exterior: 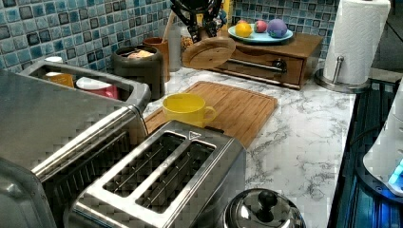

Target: Place the lid on the board.

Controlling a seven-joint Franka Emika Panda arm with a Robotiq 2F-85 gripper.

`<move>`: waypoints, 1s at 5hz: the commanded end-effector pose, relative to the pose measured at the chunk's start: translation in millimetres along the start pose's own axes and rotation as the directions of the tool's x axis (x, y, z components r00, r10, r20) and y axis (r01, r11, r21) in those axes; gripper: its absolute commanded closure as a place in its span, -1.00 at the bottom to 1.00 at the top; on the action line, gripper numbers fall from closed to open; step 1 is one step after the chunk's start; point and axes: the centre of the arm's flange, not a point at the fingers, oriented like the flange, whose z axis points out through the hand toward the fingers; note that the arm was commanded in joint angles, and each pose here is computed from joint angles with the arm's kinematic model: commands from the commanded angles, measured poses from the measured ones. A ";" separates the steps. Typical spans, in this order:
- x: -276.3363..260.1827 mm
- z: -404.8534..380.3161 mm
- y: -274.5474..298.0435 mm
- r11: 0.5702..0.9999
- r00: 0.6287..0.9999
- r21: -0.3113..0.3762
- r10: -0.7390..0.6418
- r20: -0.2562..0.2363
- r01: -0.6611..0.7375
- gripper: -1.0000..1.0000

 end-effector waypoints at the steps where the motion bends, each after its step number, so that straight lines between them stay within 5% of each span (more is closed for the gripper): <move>1: 1.2 0.0 1.0 1.000 1.000 0.000 0.003 -0.001 -0.003 1.00; 3: 3.2 -4.9 12.7 0.997 0.996 0.025 0.074 -0.053 -0.073 1.00; 5: -12.5 -4.9 40.6 0.985 0.965 0.111 0.156 -0.213 -0.135 1.00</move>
